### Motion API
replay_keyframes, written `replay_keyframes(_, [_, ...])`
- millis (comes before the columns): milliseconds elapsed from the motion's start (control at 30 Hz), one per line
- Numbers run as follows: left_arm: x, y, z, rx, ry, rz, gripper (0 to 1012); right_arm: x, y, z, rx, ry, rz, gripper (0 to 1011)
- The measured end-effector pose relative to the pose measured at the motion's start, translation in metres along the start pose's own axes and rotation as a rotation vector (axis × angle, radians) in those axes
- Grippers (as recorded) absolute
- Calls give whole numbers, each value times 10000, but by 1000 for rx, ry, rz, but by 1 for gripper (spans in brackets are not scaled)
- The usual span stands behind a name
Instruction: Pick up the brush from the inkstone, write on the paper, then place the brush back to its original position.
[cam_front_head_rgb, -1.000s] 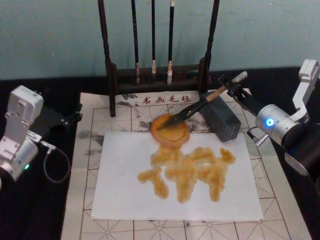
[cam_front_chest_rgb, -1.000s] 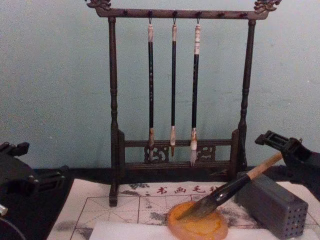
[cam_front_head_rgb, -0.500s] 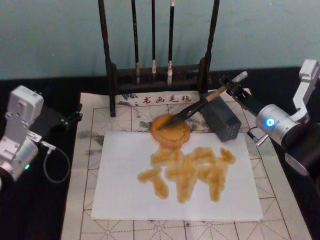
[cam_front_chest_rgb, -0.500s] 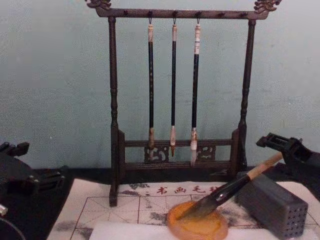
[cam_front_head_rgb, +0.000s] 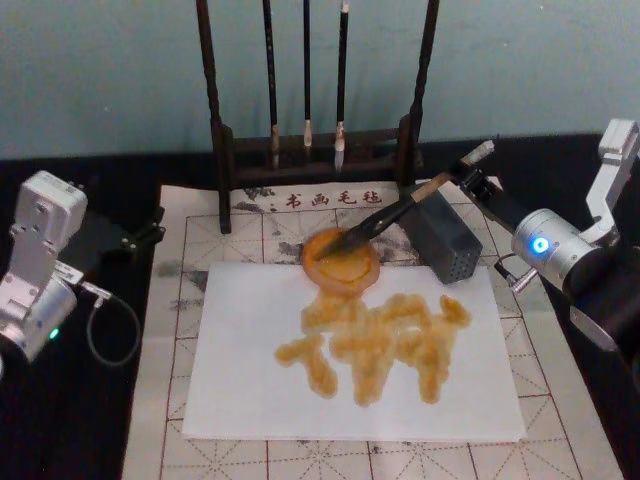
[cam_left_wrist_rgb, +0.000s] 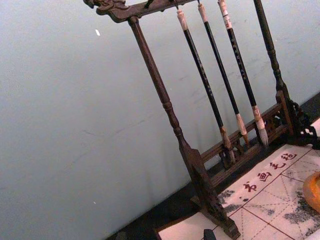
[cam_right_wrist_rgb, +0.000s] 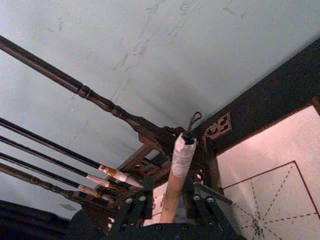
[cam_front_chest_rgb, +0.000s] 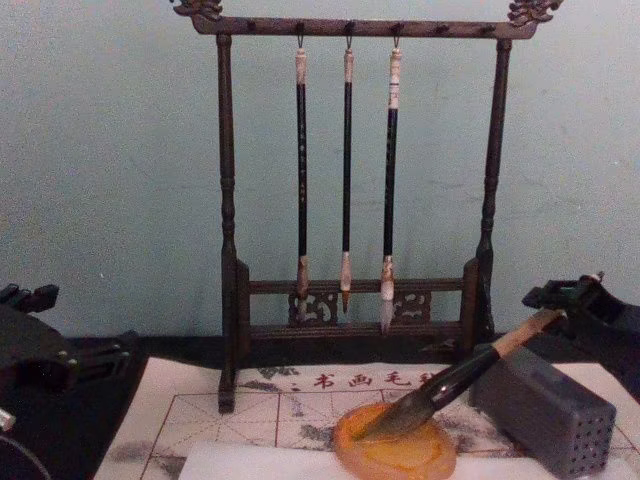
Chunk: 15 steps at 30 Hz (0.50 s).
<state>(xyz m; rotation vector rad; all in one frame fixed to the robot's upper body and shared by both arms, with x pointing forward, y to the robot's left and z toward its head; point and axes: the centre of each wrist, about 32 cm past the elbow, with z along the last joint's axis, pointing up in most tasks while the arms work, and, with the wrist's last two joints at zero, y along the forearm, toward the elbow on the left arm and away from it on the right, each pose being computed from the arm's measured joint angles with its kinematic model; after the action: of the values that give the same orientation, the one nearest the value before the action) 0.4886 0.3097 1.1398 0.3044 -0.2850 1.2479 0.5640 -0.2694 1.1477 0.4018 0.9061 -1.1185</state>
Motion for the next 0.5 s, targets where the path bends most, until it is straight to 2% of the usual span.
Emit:
replay_keyframes(33, [0,0,0,0,0,0,1001,0,0,0,0,0,0,360])
replay_keyframes(233, [0,0,0,0,0,0,1001,0,0,0,0,0,0,209])
replay_keyframes(500, [0,0,0,0,0,0,1001,0,0,0,0,-1,0,192])
